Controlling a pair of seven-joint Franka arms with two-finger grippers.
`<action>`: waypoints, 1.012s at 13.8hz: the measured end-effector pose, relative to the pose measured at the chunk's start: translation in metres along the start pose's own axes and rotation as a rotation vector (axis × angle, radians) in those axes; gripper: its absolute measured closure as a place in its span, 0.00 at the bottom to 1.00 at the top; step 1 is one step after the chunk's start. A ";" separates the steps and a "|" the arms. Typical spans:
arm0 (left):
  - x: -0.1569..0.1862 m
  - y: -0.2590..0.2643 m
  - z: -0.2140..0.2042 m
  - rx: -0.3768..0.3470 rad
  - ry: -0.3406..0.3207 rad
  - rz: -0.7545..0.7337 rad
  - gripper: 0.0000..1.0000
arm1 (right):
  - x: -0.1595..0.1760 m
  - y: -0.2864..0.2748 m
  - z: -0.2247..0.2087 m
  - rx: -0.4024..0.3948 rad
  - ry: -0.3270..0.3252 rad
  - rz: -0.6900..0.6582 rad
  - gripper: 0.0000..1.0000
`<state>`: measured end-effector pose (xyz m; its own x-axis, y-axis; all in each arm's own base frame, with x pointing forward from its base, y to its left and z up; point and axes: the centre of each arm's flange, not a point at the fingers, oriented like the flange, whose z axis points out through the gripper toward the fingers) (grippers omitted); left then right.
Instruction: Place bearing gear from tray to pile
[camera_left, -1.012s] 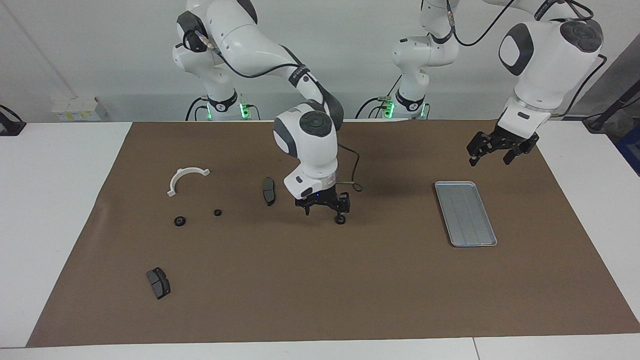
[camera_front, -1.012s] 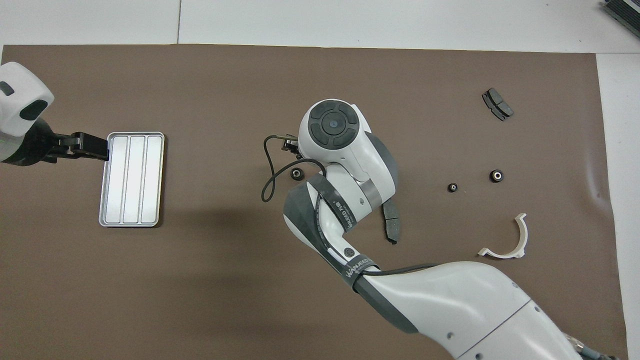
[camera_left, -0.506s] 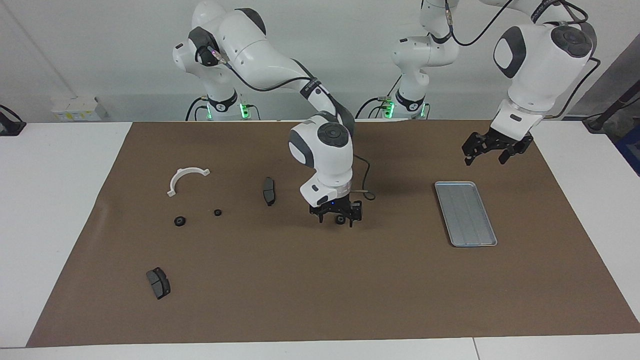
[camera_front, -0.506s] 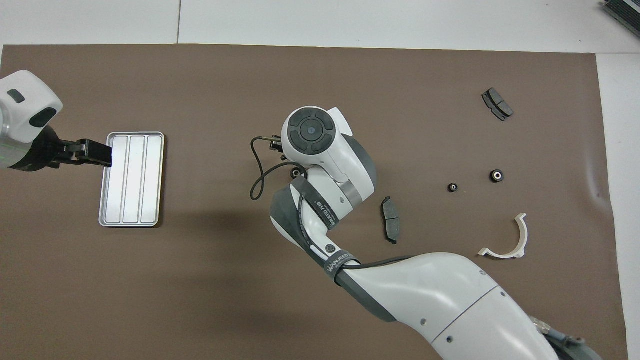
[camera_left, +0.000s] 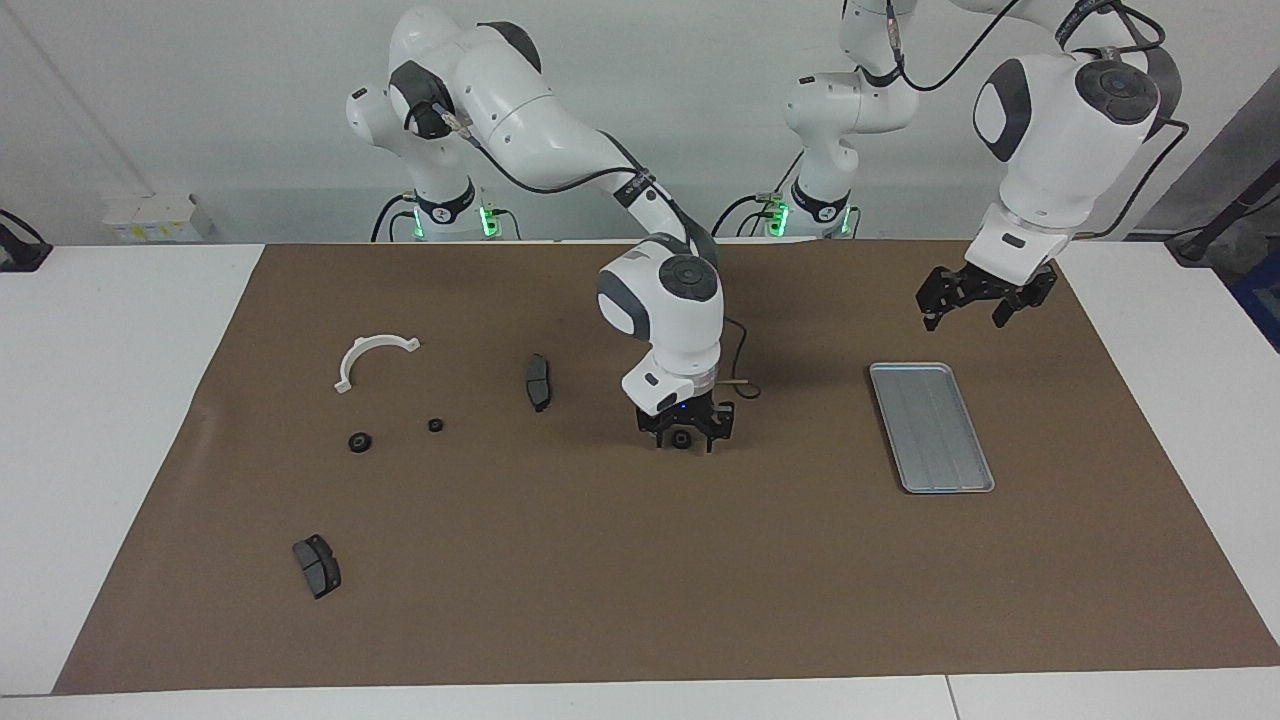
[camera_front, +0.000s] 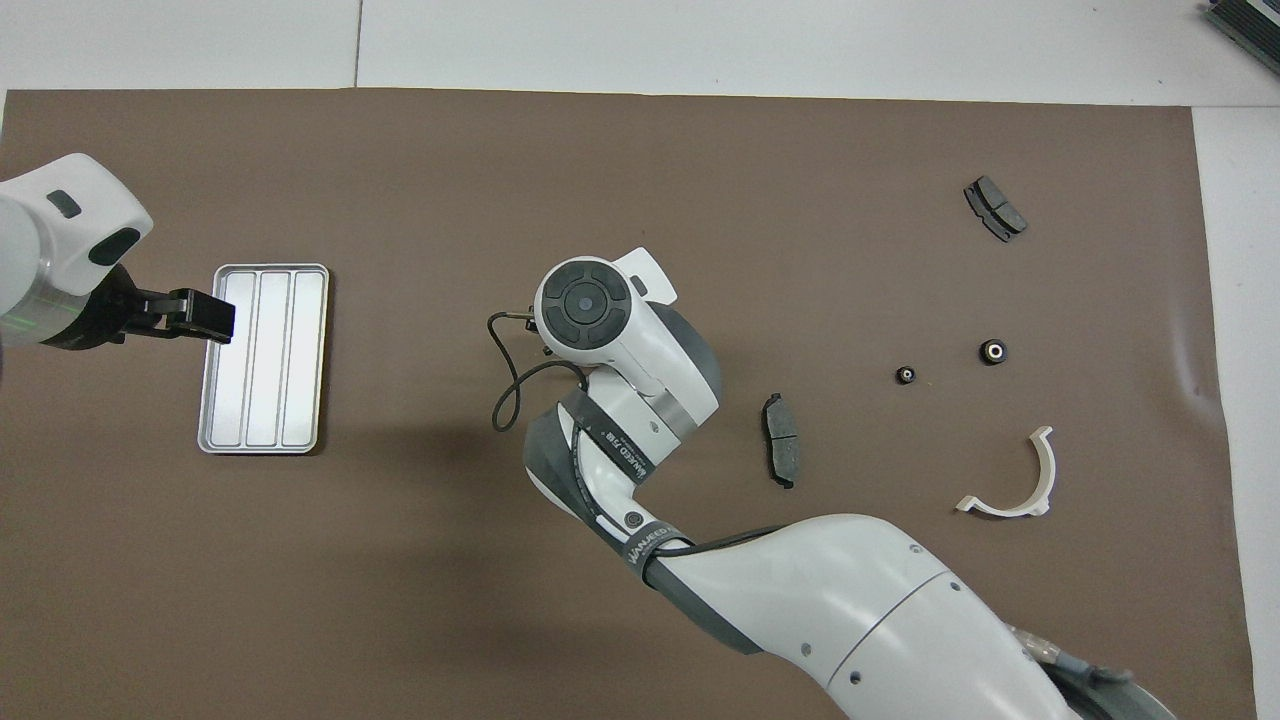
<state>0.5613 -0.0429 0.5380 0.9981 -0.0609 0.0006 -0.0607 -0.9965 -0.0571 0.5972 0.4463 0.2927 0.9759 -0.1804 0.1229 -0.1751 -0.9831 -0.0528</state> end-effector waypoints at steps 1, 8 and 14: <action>0.000 0.001 0.000 0.000 0.000 0.002 0.00 | -0.004 0.000 0.004 -0.014 0.002 -0.013 0.26; -0.001 0.005 0.002 0.001 -0.004 0.007 0.00 | -0.005 0.003 0.001 -0.059 0.036 -0.054 0.65; -0.001 0.005 0.002 0.001 -0.004 0.006 0.00 | 0.057 0.082 -0.046 -0.078 0.062 -0.013 0.65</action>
<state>0.5604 -0.0473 0.5358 0.9977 -0.0671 -0.0038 -0.0672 -0.9960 -0.0583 0.6325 0.3544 0.3405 0.9686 -0.1668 0.1844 -0.1744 -0.9843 0.0258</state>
